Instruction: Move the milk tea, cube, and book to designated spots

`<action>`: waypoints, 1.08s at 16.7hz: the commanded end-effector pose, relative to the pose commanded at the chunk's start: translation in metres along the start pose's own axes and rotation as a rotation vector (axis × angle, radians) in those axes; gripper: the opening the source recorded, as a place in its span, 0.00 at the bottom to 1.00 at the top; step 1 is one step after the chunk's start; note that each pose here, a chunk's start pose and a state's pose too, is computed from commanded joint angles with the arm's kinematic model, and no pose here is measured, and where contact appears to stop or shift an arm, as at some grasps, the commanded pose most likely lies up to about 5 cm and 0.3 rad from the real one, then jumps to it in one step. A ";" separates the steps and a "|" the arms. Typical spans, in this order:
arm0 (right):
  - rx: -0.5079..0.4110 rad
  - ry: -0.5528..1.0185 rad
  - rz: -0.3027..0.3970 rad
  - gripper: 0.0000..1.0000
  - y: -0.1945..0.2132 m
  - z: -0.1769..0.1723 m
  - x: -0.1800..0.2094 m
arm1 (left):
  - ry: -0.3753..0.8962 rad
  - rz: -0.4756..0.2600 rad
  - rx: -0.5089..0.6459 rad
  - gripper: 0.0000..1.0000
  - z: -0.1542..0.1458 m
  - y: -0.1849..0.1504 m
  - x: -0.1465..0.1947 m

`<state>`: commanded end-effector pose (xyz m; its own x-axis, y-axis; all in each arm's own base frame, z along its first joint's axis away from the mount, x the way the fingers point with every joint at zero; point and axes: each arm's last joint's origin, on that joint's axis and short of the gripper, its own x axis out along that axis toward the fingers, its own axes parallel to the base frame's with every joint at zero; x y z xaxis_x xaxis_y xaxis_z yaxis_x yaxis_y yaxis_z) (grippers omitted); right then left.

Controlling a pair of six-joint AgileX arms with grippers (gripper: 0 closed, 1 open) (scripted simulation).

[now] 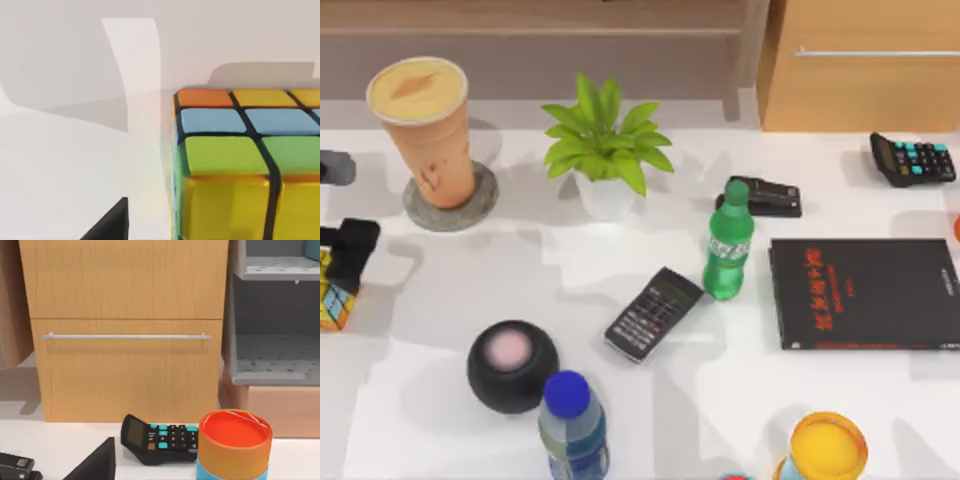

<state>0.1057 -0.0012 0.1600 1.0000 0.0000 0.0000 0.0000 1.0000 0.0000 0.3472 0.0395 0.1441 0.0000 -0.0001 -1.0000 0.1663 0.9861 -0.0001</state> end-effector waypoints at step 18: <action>0.000 0.000 0.000 1.00 0.000 0.000 0.000 | 0.000 0.000 0.000 0.00 0.000 0.000 0.000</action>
<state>0.1057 -0.0012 0.1600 1.0000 0.0000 0.0000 0.0000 1.0000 0.0000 0.3472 0.0395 0.1441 0.0000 -0.0001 -1.0000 0.1663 0.9861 -0.0001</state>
